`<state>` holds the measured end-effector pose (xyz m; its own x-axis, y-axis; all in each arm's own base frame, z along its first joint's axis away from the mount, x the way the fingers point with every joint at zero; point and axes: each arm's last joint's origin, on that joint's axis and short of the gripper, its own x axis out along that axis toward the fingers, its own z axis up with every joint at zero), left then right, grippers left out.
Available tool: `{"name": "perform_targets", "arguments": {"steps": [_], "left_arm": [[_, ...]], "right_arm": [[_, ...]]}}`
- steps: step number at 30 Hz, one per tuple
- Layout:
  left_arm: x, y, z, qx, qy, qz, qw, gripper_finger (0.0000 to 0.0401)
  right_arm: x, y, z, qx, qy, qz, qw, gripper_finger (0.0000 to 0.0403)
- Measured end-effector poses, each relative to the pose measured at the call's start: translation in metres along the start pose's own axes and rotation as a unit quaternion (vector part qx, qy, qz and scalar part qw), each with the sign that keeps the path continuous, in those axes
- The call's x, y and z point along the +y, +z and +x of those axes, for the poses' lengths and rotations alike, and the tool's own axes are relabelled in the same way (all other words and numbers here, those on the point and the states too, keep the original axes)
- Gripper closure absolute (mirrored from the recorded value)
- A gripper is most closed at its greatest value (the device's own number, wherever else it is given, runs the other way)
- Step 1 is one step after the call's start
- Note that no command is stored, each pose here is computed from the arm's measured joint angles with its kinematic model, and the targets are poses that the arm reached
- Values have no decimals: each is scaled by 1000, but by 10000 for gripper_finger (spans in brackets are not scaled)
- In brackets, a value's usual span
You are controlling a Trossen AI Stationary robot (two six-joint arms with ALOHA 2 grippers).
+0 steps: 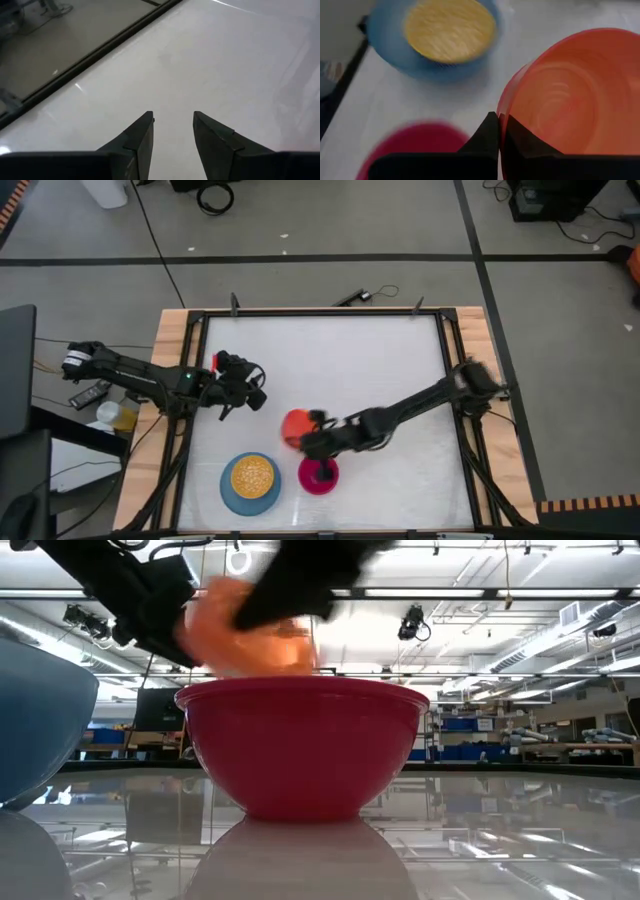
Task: Nest bowls inside each other
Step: Stack the orange bowl on top of the yellow bowl
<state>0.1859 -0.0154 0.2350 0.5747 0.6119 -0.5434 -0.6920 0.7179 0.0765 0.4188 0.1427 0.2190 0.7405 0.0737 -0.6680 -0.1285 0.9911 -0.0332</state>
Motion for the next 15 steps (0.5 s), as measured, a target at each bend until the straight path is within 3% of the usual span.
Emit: {"name": "perform_targets", "arguments": {"steps": [7,15], "left_arm": [[-10,-5,7,10,-2,31,999,260],[-9,-3,6,6,-5,30,1000,260]], "right_arm": [[28,43,52,-75,37,-129,988,396],[43,57,92,-100,143,-214,961,396]]}}
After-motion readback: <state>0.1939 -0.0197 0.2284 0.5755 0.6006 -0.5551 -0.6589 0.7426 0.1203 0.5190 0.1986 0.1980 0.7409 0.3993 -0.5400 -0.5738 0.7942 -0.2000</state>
